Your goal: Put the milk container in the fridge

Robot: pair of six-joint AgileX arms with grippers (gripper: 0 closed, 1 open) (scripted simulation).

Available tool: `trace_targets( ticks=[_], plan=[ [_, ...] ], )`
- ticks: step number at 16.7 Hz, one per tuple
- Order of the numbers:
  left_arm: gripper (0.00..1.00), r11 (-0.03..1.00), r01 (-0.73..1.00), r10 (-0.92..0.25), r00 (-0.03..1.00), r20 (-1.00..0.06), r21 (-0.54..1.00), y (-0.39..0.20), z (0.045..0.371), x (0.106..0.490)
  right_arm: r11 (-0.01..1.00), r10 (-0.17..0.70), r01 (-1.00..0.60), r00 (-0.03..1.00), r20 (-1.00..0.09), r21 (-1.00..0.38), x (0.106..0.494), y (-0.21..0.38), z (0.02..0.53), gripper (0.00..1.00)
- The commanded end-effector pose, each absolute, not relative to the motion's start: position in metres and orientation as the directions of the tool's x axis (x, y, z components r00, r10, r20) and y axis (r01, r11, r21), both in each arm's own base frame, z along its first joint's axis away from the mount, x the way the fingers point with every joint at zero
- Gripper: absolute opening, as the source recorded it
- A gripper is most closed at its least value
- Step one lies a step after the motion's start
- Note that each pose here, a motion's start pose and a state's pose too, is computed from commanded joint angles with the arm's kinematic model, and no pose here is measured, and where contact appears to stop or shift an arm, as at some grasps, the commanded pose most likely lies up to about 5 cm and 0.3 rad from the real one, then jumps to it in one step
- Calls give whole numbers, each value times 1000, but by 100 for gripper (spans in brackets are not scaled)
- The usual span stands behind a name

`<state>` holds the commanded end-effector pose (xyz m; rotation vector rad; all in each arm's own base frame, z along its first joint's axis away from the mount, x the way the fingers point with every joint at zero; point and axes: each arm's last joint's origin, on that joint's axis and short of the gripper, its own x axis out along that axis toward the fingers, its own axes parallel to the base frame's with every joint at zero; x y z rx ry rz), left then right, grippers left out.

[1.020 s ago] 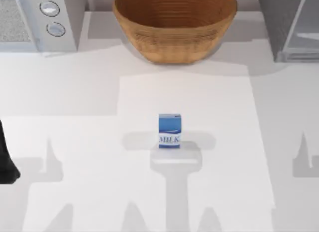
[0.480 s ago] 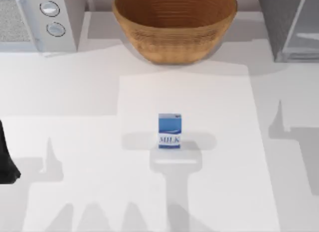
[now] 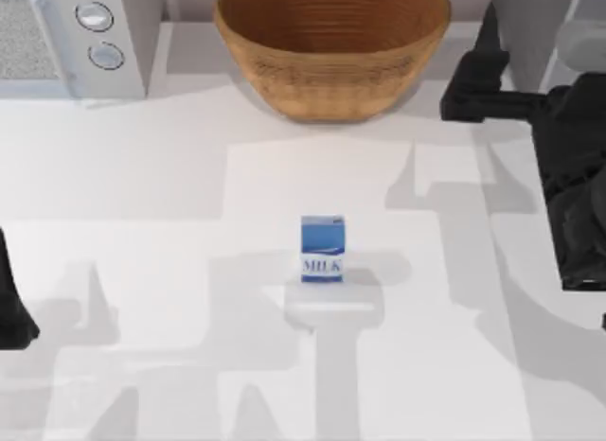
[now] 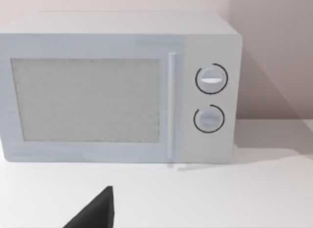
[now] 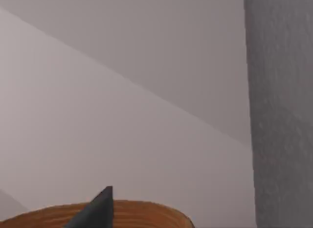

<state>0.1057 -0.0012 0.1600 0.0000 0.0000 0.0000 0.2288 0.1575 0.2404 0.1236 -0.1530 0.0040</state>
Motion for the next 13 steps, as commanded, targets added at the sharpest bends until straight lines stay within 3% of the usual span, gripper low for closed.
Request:
trace_targets(
  ticks=[6,13],
  plan=[
    [100,1000,0,0,1000,0,0,-1,160,106,998,2,-4,999,39,64,235,268,122,100],
    [100,1000,0,0,1000,0,0,-1,160,106,1000,-9,9,1000,0,3,196,314,12,100]
  ],
)
